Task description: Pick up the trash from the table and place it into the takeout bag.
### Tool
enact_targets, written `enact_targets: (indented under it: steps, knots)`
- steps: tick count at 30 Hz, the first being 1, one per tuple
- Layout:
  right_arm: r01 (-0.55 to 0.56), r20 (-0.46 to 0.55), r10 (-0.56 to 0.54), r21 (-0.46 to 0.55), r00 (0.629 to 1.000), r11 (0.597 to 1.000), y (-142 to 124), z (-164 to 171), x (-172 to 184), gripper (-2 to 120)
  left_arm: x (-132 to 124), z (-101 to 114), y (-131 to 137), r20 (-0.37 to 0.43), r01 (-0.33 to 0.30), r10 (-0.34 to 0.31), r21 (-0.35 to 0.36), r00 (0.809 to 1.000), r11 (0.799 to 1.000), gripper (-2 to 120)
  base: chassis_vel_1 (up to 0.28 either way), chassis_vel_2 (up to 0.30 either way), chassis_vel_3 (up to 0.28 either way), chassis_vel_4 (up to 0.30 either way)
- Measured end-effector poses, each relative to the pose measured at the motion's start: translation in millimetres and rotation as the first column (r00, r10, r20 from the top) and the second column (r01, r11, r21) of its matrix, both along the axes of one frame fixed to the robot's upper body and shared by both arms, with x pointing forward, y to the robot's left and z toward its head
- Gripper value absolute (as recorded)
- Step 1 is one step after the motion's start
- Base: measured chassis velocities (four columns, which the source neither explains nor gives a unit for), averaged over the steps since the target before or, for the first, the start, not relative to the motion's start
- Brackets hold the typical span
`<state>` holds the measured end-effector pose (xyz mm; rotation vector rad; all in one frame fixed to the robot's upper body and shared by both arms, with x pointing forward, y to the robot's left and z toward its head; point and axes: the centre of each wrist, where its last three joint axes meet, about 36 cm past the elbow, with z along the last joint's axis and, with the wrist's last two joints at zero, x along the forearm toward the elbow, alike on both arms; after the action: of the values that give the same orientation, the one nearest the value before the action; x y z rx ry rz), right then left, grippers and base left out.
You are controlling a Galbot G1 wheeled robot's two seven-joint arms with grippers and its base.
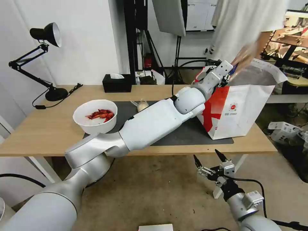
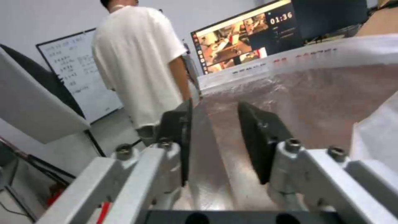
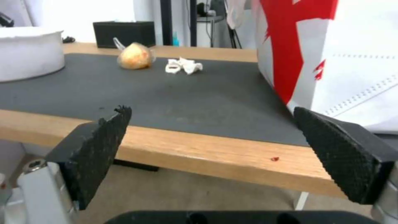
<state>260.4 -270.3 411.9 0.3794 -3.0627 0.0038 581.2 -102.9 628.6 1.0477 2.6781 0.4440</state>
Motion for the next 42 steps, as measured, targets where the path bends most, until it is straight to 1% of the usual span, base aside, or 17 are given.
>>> enact_targets:
  steps: [5, 12, 13, 18, 21, 22, 24, 26, 28, 29, 32, 33, 35, 37, 39, 40, 42]
  knots:
    - [0.024, 0.010, -0.024, 0.014, 1.000, 1.000, 0, 6, -4, 100, -14, 15, -2, -0.003, 0.031, -0.031, -0.048, 1.000, 0.998, 58, 0.000, 0.000, 0.000, 0.000]
    - [0.019, 0.041, -0.019, 0.018, 0.999, 1.000, 3, 16, -1, 100, -28, 23, 75, -0.009, -0.035, 0.034, -0.131, 0.999, 0.991, 85, 0.000, 0.000, 0.000, 0.000]
    - [0.022, 0.052, -0.023, 0.020, 0.998, 1.000, 2, 15, 0, 100, -30, 17, 101, -0.019, -0.063, 0.061, -0.138, 0.998, 0.988, 91, 0.000, 0.000, 0.000, 0.000]
    - [0.029, 0.077, -0.031, 0.025, 0.997, 0.999, 0, 12, 2, 100, -38, 0, 140, -0.040, -0.103, 0.099, -0.142, 0.994, 0.984, 99, 0.000, 0.000, 0.000, 0.000]
    - [0.029, 0.113, -0.033, 0.033, 0.993, 0.999, -2, 9, 6, 100, -72, -45, 230, -0.076, -0.200, 0.190, -0.150, 0.979, 0.968, 100, 0.000, 0.000, 0.000, 0.000]
    - [0.029, 0.113, -0.033, 0.033, 0.993, 0.999, -2, 9, 6, 100, -72, -45, 230, -0.076, -0.200, 0.190, -0.150, 0.979, 0.968, 100, 0.000, 0.000, 0.000, 0.000]
    - [0.024, 0.121, -0.028, 0.032, 0.992, 0.999, -3, 9, 8, 100, -88, -68, 265, -0.095, -0.251, 0.239, -0.140, 0.966, 0.958, 100, 0.000, 0.000, 0.000, 0.000]
    - [0.022, 0.123, -0.026, 0.032, 0.992, 0.999, -3, 10, 9, 100, -94, -76, 276, -0.099, -0.264, 0.252, -0.135, 0.962, 0.955, 100, 0.000, 0.000, 0.000, 0.000]
    - [0.016, 0.125, -0.021, 0.040, 0.992, 0.999, -4, 10, 11, 100, -116, -94, 311, -0.102, -0.313, 0.303, -0.115, 0.948, 0.943, 100, 0.000, 0.000, 0.000, 0.000]
    - [0.016, 0.125, -0.021, 0.040, 0.992, 0.999, -4, 10, 11, 100, -116, -94, 311, -0.102, -0.313, 0.303, -0.115, 0.948, 0.943, 100, 0.000, 0.000, 0.000, 0.000]
    - [0.016, 0.128, -0.023, 0.054, 0.991, 0.998, -6, 10, 13, 100, -162, -124, 344, -0.140, -0.388, 0.375, -0.082, 0.916, 0.918, 100, 0.000, 0.000, 0.000, 0.000]
    - [0.016, 0.128, -0.023, 0.054, 0.991, 0.998, -6, 10, 13, 100, -162, -124, 344, -0.140, -0.388, 0.375, -0.082, 0.916, 0.918, 100, 0.000, 0.000, 0.000, 0.000]
    - [0.020, 0.126, -0.026, 0.054, 0.992, 0.998, -8, 8, 13, 100, -194, -143, 359, -0.162, -0.453, 0.438, -0.072, 0.884, 0.889, 100, 0.000, 0.000, 0.000, 0.000]
    - [0.020, 0.125, -0.027, 0.054, 0.992, 0.998, -8, 7, 13, 100, -201, -147, 362, -0.168, -0.468, 0.452, -0.071, 0.876, 0.881, 100, 0.000, 0.000, 0.000, 0.000]
    - [0.023, 0.120, -0.030, 0.054, 0.992, 0.998, -9, 4, 13, 100, -232, -170, 375, -0.194, -0.519, 0.501, -0.057, 0.844, 0.853, 100, 0.000, 0.000, 0.000, 0.000]
    - [0.023, 0.120, -0.030, 0.054, 0.992, 0.998, -9, 4, 13, 100, -232, -170, 375, -0.194, -0.519, 0.501, -0.057, 0.844, 0.853, 100, 0.000, 0.000, 0.000, 0.000]
    - [0.026, 0.116, -0.032, 0.056, 0.993, 0.998, -9, 1, 12, 100, -253, -187, 387, -0.204, -0.550, 0.532, -0.042, 0.822, 0.834, 100, 0.000, 0.000, 0.000, 0.000]
